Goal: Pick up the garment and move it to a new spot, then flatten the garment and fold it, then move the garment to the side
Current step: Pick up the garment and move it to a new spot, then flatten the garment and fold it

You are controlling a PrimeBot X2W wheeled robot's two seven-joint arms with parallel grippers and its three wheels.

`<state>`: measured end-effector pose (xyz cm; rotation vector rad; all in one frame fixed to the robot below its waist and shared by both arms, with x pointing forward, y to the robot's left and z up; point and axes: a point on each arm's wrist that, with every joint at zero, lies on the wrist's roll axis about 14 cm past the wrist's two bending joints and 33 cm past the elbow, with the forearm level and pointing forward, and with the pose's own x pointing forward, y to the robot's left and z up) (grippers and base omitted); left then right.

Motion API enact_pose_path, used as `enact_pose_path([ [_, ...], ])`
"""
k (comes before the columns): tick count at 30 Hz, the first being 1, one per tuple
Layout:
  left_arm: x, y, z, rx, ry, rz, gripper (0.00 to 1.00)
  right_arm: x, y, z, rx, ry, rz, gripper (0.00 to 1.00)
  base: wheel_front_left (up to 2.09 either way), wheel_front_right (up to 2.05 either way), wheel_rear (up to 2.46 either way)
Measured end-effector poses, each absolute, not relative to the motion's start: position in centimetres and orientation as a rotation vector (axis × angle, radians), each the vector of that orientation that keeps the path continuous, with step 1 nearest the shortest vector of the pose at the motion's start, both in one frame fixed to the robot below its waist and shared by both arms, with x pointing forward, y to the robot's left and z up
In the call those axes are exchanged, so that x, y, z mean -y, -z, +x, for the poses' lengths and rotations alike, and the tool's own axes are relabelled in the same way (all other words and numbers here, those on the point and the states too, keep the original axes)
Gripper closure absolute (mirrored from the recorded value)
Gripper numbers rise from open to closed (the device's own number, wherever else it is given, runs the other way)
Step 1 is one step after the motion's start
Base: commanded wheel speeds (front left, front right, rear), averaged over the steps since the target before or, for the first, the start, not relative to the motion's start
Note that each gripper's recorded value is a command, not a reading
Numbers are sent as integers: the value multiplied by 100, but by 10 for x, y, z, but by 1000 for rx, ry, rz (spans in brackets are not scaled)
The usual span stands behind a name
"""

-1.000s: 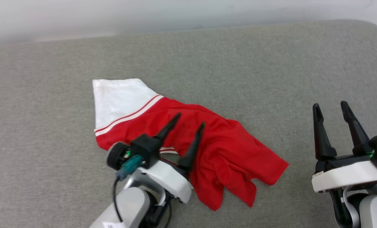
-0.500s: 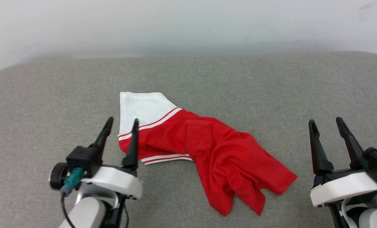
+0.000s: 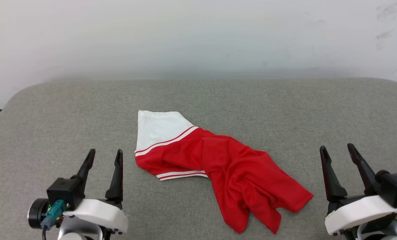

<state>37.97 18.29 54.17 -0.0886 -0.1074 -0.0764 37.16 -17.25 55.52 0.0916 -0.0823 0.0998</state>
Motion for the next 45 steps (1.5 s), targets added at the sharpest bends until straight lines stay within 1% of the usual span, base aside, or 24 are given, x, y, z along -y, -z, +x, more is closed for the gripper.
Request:
enact_pose_path([
  [5, -174, -540, 371, 96, 102, -88, 0, 174, -553, 365, 73, -94, 94, 0, 0, 0, 0],
  [18, -175, -547, 371, 114, 95, -85, 0, 173, -551, 365, 66, -99, 111, 0, 0, 0, 0],
  [22, -179, -548, 373, 117, 81, -89, 0, 160, -544, 369, 13, -136, 101, 0, 0, 0, 0],
  [25, -181, -552, 376, 131, 72, -97, 0, 140, -532, 373, -78, -205, 71, 0, 0, 0, 0],
  [29, -184, -554, 381, 140, 62, -103, 0, 108, -509, 372, -237, -357, 17, 0, 0, 0, 0],
  [33, -186, -550, 386, 137, 49, -107, 0, 75, -483, 359, -406, -525, -36, 0, 0, 0, 0],
  [36, -187, -548, 390, 134, 39, -112, 0, 52, -461, 341, -534, -651, -72, 0, 0, 0, 0],
  [38, -188, -545, 393, 130, 35, -116, 0, 41, -450, 332, -598, -713, -92, 0, 0, 0, 0],
  [41, -188, -542, 397, 128, 30, -120, 0, 33, -432, 323, -683, -772, -118, 0, 0, 0, 0],
  [45, -188, -540, 405, 130, 26, -124, 0, 30, -413, 328, -740, -802, -146, 0, 0, 0, 0],
])
